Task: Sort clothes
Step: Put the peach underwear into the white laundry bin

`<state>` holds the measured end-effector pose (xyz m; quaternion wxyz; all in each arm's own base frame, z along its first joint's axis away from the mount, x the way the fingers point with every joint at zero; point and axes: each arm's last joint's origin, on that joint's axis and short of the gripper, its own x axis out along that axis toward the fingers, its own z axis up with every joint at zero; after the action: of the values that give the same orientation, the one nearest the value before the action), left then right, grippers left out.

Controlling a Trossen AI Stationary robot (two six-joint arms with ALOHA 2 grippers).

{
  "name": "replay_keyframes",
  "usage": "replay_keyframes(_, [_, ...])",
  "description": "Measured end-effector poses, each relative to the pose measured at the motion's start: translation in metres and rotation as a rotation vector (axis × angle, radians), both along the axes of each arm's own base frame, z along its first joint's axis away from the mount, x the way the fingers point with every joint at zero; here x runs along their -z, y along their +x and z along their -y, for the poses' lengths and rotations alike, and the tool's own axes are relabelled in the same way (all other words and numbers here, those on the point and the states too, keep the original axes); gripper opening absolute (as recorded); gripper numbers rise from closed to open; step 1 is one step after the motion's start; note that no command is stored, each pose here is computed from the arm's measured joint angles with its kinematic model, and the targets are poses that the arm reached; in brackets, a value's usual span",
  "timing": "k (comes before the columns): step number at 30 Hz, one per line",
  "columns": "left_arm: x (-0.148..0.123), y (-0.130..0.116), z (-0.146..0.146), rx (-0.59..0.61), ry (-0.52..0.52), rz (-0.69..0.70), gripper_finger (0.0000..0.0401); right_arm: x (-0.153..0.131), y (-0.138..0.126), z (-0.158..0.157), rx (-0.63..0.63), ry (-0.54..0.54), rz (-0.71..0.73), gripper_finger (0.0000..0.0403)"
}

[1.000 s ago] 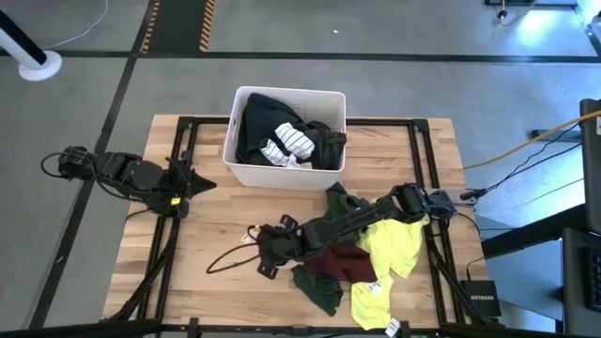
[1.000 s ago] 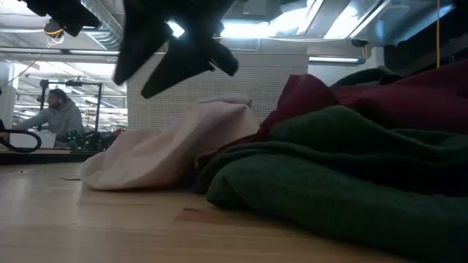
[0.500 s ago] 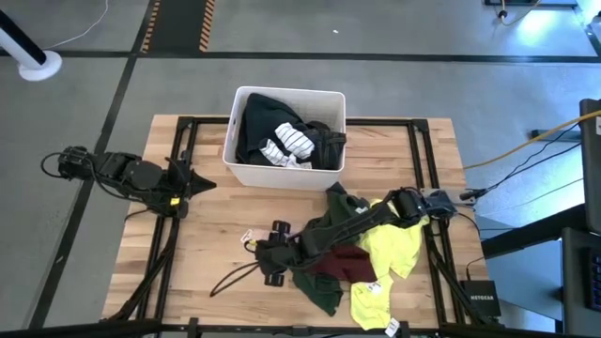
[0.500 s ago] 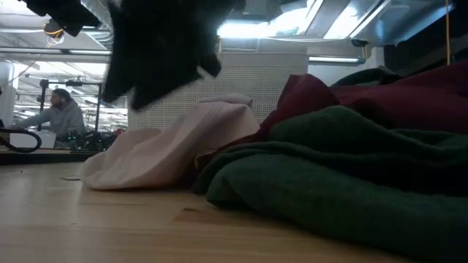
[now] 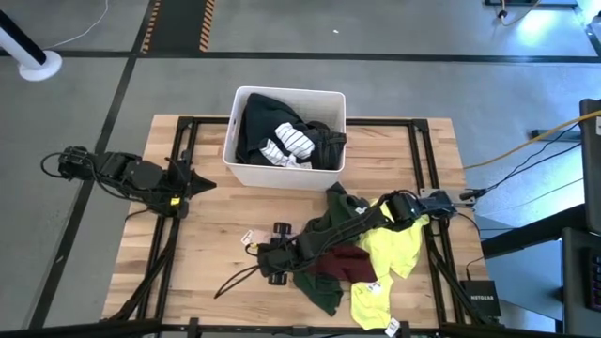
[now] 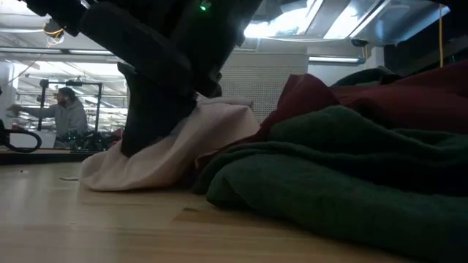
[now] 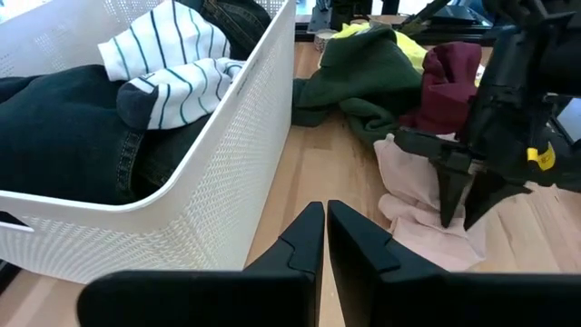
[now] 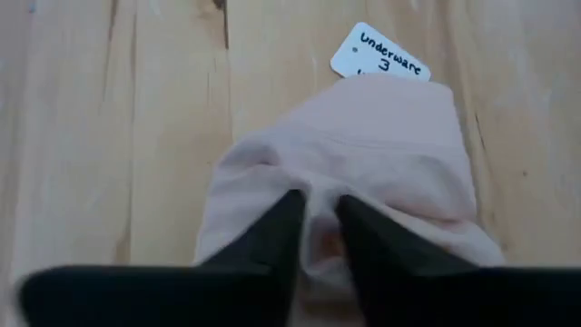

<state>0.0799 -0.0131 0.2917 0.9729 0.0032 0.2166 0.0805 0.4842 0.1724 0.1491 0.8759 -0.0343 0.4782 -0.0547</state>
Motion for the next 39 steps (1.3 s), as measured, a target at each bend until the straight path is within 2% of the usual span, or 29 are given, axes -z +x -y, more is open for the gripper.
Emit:
replay_keyframes(2, [0.000, 0.000, 0.000, 0.000, 0.001, -0.001, 0.0013, 0.000, 0.000, 0.000, 0.000, 0.001, 0.002, 0.0034])
replay_keyframes(4, [0.000, 0.000, 0.000, 0.000, 0.001, -0.001, 0.0013, 0.000, 0.000, 0.000, 0.001, -0.004, 0.003, 0.0013])
replay_keyframes(9, [0.000, 0.000, 0.000, 0.000, 0.001, -0.001, 0.0013, -0.015, -0.003, -0.003, 0.027, -0.018, 0.044, 0.0022])
replay_keyframes(12, [0.000, 0.000, 0.000, 0.000, 0.001, -0.001, 0.0013, -0.045, -0.008, -0.003, 0.035, -0.013, 0.110, 0.0008])
replay_keyframes(15, [0.000, 0.000, 0.000, 0.000, 0.001, -0.001, 0.0013, -0.075, -0.013, 0.000, 0.057, -0.013, 0.179, 0.0015])
replay_keyframes(21, [0.000, 0.000, 0.000, 0.000, 0.001, -0.001, 0.0013, -0.127, -0.027, 0.011, 0.116, -0.075, 0.306, 0.0013])
replay_keyframes(27, [0.000, 0.000, 0.000, 0.000, 0.000, 0.000, 0.0013, -0.173, -0.042, 0.030, 0.194, -0.131, 0.421, 0.0011])
replay_keyframes(33, [0.000, 0.000, 0.000, 0.000, 0.000, -0.001, 0.0013, -0.211, -0.053, 0.059, 0.326, -0.245, 0.535, 0.0016])
replay_keyframes(39, [0.000, 0.000, 0.000, 0.000, 0.001, -0.001, 0.0013, -0.246, -0.058, 0.094, 0.375, -0.306, 0.642, 0.0011])
